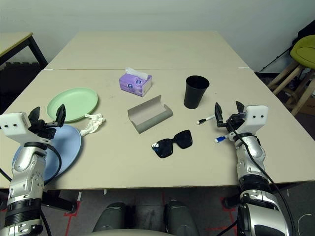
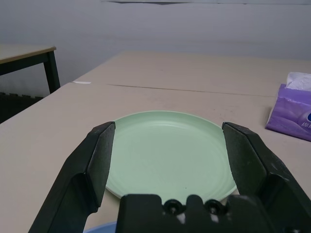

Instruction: Organize and tidy the items on the table.

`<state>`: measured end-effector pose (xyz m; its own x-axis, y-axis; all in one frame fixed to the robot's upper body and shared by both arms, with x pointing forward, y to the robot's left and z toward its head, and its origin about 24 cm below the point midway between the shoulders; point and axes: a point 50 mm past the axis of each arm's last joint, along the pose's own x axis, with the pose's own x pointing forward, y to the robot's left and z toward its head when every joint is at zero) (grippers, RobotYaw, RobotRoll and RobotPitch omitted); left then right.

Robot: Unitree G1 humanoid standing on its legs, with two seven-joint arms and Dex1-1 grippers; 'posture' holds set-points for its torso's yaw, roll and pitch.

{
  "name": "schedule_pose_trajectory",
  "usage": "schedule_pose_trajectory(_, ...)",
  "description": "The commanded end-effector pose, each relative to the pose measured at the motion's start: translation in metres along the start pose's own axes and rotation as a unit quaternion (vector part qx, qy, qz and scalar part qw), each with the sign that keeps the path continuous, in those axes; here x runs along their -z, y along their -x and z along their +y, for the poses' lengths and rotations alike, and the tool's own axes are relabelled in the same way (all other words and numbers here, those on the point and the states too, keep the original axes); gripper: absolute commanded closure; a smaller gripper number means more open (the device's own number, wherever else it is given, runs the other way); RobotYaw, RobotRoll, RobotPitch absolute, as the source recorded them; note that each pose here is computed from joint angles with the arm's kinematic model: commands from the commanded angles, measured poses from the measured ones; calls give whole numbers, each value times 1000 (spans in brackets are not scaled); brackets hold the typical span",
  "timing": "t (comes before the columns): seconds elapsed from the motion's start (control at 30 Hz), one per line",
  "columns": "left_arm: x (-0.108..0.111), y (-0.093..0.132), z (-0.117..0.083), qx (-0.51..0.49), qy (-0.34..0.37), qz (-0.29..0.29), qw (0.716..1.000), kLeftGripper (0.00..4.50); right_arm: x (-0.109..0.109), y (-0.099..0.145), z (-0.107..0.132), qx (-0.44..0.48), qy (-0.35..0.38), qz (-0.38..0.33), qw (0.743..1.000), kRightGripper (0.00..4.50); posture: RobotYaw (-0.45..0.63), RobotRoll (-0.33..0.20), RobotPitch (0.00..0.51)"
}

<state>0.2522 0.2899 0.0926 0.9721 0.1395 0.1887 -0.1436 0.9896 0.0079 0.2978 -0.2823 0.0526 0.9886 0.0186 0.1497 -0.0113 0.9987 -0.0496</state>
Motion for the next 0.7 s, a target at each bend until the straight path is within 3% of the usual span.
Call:
schedule_pose_trajectory(0.03, -5, -3, -3, 8, -2, -6, 1000, 0, 1, 4, -3, 5, -4, 1, 1000, 29, 77, 0, 0)
schedule_pose_trajectory(0.27, -7, -7, -7, 16, 1, -6, 1000, 0, -3, 5, -3, -28, -2, 5, 1000, 29, 73, 0, 0)
schedule_pose_trajectory(0.47, -10, -10, -7, 22, 1, -7, 1000, 0, -18, 6, 2, -128, -11, -2, 992, 29, 69, 0, 0)
schedule_pose_trajectory(0.7, -10, -12, -9, 26, 1, -7, 1000, 0, -27, 19, 23, -267, -30, 3, 963, 29, 65, 0, 0)
